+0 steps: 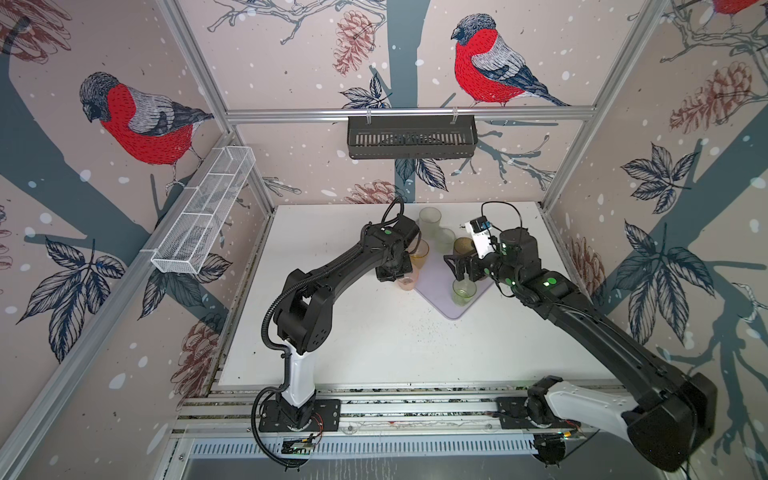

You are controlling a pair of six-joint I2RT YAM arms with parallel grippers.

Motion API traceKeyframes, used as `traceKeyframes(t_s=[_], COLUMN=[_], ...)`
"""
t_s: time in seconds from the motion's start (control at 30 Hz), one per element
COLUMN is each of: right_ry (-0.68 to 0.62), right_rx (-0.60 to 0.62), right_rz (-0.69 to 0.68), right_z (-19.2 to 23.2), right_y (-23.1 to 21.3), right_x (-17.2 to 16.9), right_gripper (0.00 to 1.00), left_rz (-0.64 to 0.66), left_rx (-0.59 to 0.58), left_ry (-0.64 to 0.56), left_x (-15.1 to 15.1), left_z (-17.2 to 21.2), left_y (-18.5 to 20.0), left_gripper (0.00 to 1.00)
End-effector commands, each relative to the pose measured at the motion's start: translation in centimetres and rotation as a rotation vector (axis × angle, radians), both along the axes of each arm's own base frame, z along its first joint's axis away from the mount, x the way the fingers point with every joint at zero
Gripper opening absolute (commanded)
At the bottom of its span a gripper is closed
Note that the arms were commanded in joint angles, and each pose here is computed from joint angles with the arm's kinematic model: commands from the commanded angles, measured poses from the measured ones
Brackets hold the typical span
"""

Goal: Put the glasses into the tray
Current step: 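Lift the peach dotted glass and carry it over the tray with the left gripper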

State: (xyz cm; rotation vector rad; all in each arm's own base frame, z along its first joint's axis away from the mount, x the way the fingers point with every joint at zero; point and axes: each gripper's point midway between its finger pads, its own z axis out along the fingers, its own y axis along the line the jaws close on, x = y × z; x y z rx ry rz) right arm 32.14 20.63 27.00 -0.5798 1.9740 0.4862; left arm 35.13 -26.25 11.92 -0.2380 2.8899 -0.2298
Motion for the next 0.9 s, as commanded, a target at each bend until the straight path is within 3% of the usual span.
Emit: traceKeyframes(t_s=[0.0, 0.87], right_ry=[-0.034, -0.043], right_rx=[0.004, -0.001], right_rz=[-0.009, -0.049], right_z=[0.7, 1.0], right_y=[-0.2, -1.2], right_x=[0.3, 0.4], right_gripper=[1.0, 1.0], left_rz=[0.005, -0.07], left_rx=[-0.017, -0.049], left_ry=[0.006, -0.005], left_x=[-0.1, 1.1], left_z=[0.3, 0.6], left_y=[-0.8, -5.9], left_gripper=[0.0, 0.0])
